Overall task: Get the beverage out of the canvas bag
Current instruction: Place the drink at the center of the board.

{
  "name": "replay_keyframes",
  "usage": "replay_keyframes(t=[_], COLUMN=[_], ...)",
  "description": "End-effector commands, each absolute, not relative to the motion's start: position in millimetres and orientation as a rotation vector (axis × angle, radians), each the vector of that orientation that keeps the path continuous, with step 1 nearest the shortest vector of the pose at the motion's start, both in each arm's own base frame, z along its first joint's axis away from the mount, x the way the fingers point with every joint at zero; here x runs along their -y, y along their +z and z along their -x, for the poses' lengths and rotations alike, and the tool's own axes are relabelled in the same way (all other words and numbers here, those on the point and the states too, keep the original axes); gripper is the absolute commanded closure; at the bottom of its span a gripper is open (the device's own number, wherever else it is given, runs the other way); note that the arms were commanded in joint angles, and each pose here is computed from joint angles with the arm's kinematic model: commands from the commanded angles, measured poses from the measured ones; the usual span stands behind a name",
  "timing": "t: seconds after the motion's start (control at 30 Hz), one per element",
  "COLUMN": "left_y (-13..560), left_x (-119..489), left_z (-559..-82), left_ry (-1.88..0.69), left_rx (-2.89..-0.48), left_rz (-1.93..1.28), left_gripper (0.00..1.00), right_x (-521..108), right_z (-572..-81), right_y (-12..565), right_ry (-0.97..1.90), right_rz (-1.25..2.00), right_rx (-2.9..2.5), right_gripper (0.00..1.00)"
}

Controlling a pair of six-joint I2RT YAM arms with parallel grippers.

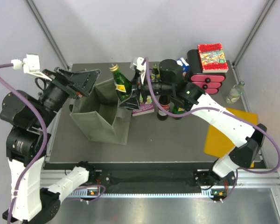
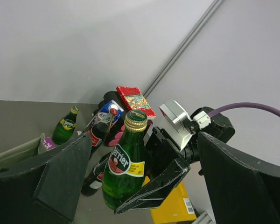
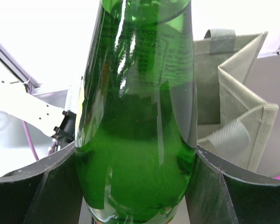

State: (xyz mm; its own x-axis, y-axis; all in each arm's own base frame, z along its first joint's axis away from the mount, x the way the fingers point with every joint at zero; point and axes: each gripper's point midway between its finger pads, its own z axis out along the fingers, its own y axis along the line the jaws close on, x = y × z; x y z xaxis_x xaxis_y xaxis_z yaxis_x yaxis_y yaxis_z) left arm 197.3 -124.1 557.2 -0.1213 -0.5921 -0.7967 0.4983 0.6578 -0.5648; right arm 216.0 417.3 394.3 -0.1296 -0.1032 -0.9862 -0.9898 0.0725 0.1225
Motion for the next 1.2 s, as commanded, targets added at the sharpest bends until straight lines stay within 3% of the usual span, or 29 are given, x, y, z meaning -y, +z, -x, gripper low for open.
replay_keyframes(t=[0.0, 0.47, 0.83, 1.17], left_y=[569, 534, 513, 489], left_x=[144, 197, 241, 263], left_z=[-205, -247, -254, -259], left_ry=[-0.975, -1.221, -1.253, -1.116], left_rx=[-1.391, -1.542, -1.616, -1.693], left_rz=[-0.042, -0.088, -0.159, -0.226], left_gripper=[0.01, 0.04, 0.08, 0.25], right_x=[-384, -349, -341, -338], right_z=[-203, -198, -207, -209], right_y=[477, 454, 435, 424], right_ry=[1.191, 1.14, 1.125, 1.112], right_rz=[1.101, 1.103, 1.083, 1.08], right_rx=[-1.138, -1.162, -1.222, -1.25], right_gripper=[1.0, 1.0, 1.0, 1.0])
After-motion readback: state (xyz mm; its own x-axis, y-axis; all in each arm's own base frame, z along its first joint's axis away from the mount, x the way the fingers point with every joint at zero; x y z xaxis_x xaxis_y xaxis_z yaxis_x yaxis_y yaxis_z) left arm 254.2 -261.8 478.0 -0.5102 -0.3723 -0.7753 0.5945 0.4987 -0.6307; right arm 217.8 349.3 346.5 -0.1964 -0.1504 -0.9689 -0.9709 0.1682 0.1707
